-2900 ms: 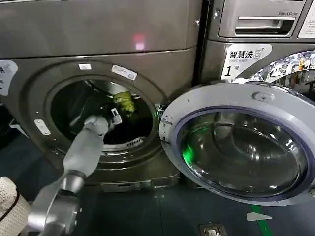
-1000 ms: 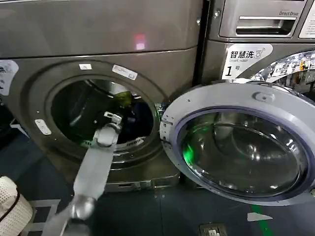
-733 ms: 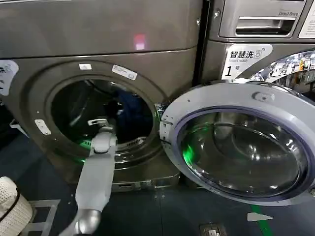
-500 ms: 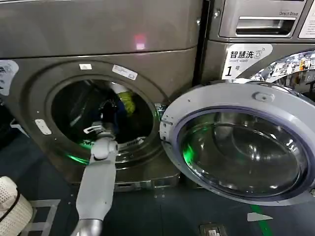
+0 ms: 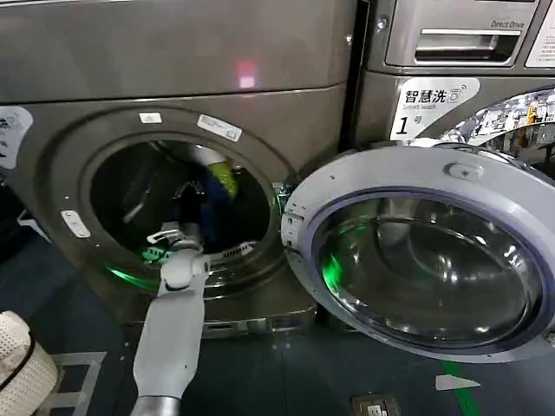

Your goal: Grasp the clothes from the dryer.

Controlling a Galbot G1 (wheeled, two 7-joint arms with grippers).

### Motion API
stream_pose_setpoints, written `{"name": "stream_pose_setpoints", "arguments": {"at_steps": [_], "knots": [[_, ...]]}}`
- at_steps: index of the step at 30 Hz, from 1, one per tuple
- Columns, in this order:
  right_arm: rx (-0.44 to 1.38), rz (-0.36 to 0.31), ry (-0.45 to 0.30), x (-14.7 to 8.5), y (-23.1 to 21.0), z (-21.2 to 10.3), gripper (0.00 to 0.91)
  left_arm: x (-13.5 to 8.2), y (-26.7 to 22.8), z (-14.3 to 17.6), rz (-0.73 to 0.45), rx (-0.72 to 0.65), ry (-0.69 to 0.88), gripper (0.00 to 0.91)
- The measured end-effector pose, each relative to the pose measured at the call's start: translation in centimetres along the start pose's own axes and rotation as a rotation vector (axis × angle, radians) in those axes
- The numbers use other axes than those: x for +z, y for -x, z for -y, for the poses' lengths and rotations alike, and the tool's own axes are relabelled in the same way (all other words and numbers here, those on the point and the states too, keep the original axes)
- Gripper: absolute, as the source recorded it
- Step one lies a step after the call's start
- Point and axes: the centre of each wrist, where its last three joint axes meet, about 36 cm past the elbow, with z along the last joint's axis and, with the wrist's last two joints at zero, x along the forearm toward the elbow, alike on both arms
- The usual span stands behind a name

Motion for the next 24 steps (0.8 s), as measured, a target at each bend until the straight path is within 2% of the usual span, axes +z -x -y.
{"name": "stream_pose_setpoints", "arguments": {"at_steps": [24], "knots": [[0.020, -0.006, -0.009, -0.50, 0.18, 0.91, 0.907, 0.03, 0.22, 0.03, 0.001, 0.023, 0.026, 0.000]]}}
